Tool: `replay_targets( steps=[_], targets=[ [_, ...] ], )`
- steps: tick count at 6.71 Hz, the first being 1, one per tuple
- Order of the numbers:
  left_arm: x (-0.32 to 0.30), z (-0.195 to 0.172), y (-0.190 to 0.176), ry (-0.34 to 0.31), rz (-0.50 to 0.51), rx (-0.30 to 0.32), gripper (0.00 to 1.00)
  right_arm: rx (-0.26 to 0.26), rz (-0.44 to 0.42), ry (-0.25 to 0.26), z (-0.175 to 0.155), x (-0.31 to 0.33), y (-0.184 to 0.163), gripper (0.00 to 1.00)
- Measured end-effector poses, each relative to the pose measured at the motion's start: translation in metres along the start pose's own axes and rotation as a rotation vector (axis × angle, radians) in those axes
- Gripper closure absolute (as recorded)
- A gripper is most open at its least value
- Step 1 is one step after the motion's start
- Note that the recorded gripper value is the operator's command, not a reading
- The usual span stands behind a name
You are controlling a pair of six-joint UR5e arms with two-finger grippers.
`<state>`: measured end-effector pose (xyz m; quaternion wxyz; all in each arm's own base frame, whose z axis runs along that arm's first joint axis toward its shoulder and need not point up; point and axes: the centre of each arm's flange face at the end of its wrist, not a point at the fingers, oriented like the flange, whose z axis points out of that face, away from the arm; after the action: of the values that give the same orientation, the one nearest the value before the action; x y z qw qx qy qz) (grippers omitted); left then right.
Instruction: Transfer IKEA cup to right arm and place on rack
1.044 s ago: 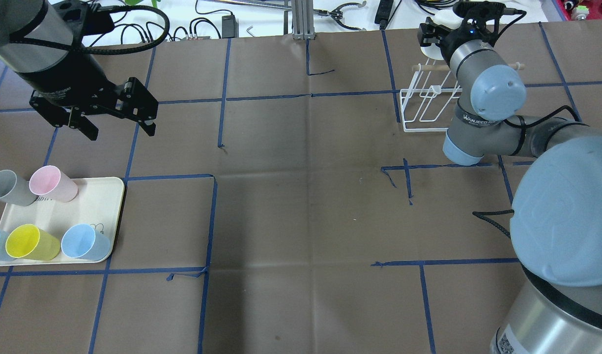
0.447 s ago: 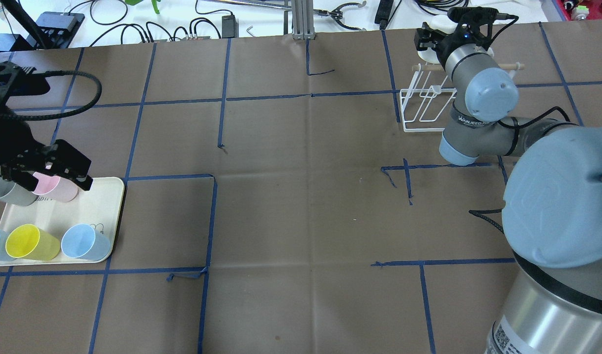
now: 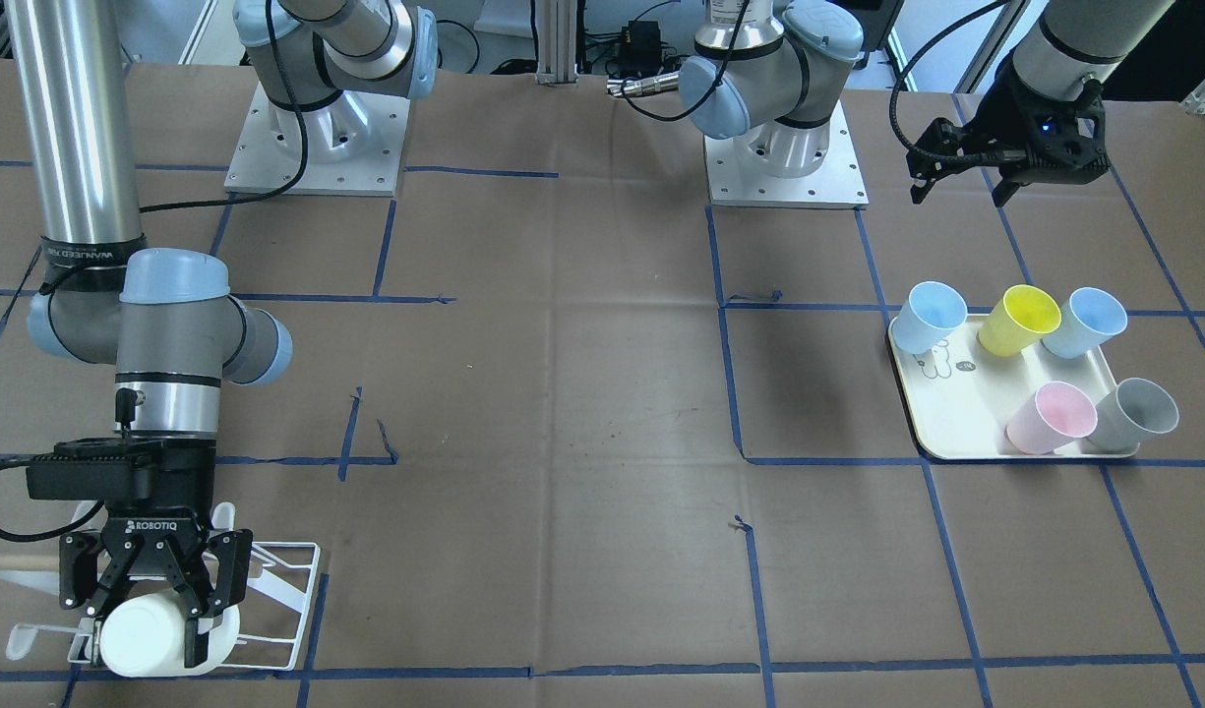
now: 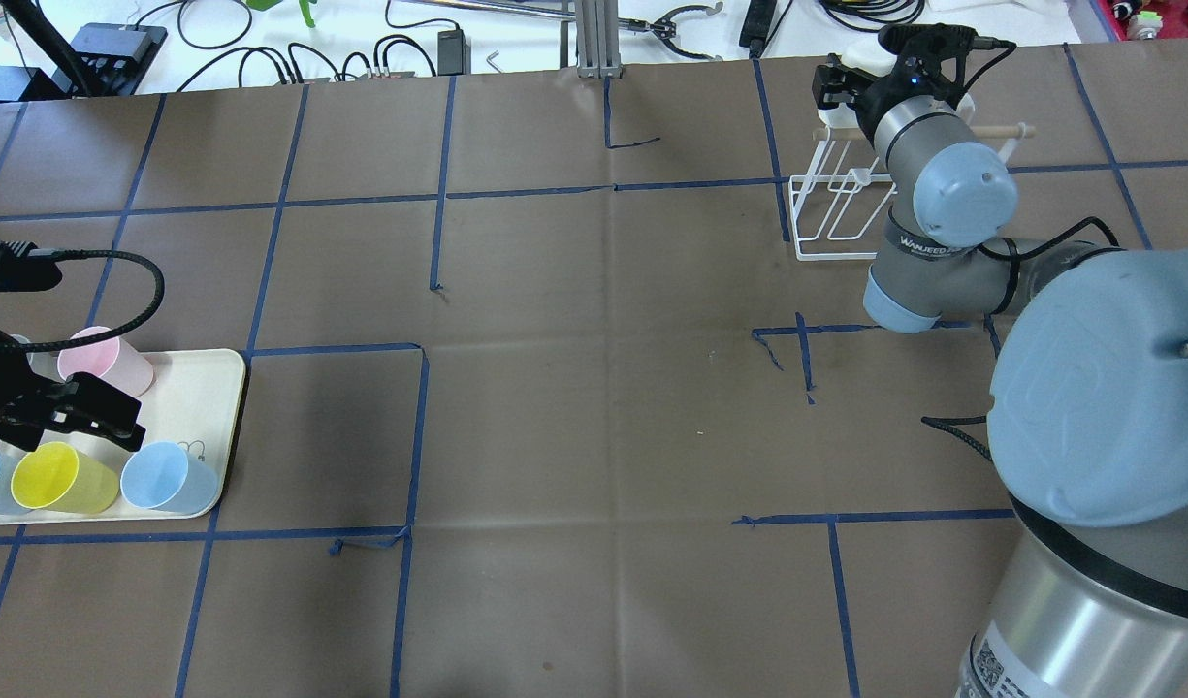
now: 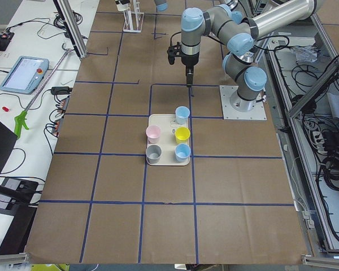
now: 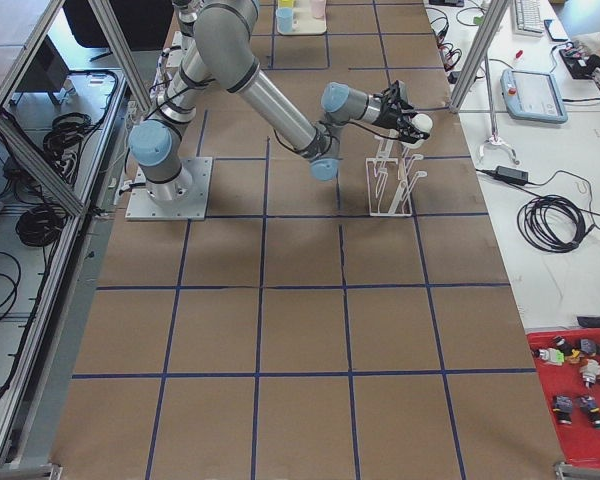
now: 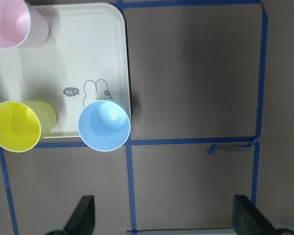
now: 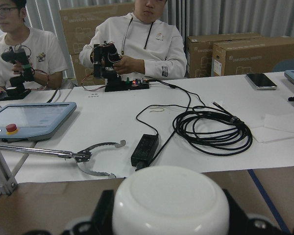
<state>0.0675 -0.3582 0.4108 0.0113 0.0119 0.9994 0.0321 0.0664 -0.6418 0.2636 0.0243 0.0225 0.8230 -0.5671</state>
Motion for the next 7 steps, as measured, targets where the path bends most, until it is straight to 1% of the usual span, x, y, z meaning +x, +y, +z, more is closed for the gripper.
replay_targets(
  steps=[2,4,5,6,7],
  targets=[
    [-0.007,0.029,-0.005,-0.009,-0.005,0.001,0.01,0.005,0.001,-0.002,-0.001,-0.001,-0.003,0.0],
    [-0.014,0.079,-0.02,-0.018,-0.01,0.017,0.01,0.023,-0.004,-0.007,-0.008,-0.006,-0.012,0.0],
    [-0.017,0.102,-0.026,-0.02,-0.011,0.019,0.01,0.046,-0.003,-0.017,-0.02,-0.013,-0.027,0.0],
    [-0.02,0.12,-0.031,-0.011,-0.011,0.006,0.01,0.069,0.021,-0.035,-0.04,-0.024,-0.043,0.0],
    [-0.022,0.134,-0.036,0.001,-0.011,-0.013,0.01,0.085,0.08,-0.06,-0.067,-0.038,-0.054,0.0]
  ],
)
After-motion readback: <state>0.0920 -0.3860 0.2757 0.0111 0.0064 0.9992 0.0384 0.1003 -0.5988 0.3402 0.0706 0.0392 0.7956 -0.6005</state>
